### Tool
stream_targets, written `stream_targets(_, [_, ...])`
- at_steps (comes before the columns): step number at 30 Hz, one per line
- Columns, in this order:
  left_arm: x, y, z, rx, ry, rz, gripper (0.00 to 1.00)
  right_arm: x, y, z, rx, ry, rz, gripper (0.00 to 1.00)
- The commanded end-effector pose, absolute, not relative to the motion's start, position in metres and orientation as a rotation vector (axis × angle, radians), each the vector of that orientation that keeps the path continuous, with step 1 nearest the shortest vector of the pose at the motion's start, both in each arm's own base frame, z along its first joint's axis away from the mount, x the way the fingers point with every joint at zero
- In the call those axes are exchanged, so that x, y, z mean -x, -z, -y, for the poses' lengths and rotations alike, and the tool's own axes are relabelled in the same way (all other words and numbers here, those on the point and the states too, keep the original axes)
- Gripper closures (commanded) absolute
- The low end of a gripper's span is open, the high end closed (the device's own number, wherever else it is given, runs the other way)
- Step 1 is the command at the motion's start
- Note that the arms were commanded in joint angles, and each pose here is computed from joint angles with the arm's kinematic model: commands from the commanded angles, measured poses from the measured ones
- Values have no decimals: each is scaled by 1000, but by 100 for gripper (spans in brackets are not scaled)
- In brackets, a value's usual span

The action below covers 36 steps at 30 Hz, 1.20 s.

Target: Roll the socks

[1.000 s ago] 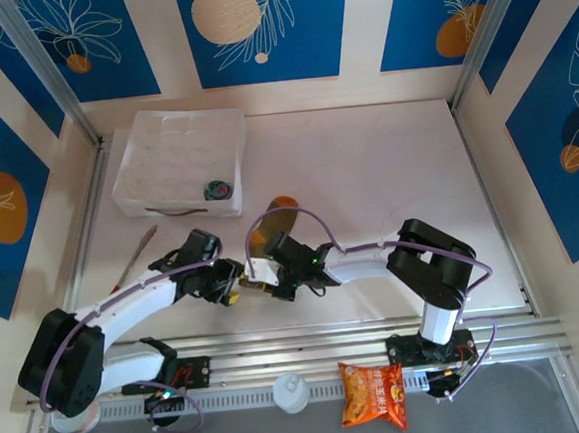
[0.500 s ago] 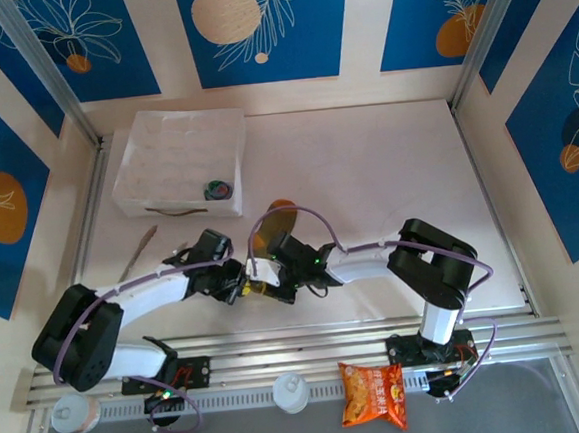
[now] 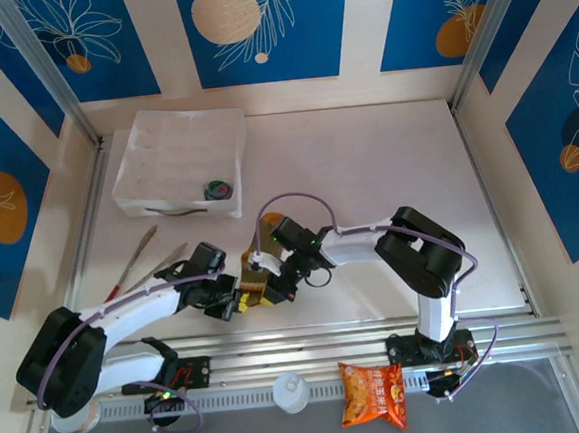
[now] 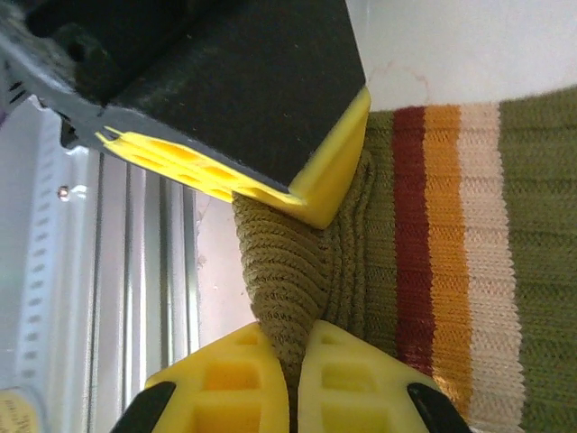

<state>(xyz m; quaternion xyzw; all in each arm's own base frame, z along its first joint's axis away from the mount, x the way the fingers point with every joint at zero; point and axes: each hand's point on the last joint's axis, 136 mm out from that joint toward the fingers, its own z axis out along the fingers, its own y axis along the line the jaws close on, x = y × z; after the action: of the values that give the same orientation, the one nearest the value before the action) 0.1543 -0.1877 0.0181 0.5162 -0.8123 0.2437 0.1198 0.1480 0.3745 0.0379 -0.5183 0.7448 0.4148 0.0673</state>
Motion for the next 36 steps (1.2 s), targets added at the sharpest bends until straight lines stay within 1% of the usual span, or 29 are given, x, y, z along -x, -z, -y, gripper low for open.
stream_targets(1, [-113, 12, 144, -1691, -250, 2272, 100, -125, -44, -364, 1573, -1333, -2328, 86])
stream_targets(5, [-112, 4, 143, -1682, -107, 2242, 100, -137, -55, -356, 1614, -1031, -2069, 65])
stream_targets(7, [-111, 1, 143, -1669, -41, 2228, 100, -145, -67, -353, 1608, -889, -1956, 58])
stream_targets(10, [-109, -2, 142, -1658, 51, 2205, 100, -152, -80, -351, 1591, -802, -1899, 55])
stream_targets(14, [-115, -2, 146, -1668, 80, 2187, 100, -143, -81, -360, 1630, -779, -1853, 53])
stream_targets(17, [-119, -1, 147, -1681, 84, 2183, 100, -140, -79, -371, 1654, -753, -1839, 54])
stream_targets(20, [-122, 0, 149, -1683, 74, 2178, 100, -146, -70, -379, 1646, -697, -1862, 54])
stream_targets(23, [-124, 2, 150, -1679, 66, 2167, 100, -147, -66, -388, 1643, -702, -1863, 54])
stream_targets(30, [-130, 4, 153, -1672, 26, 2165, 100, -149, -46, -394, 1652, -678, -1947, 61])
stream_targets(32, [-130, 4, 153, -1668, 15, 2165, 100, -149, -42, -393, 1655, -681, -1971, 66])
stream_targets(35, [-133, 2, 153, -1669, -8, 2173, 100, -150, -35, -389, 1652, -685, -2023, 80])
stream_targets(36, [-135, 0, 153, -1670, -17, 2184, 100, -151, -32, -387, 1650, -690, -2042, 83])
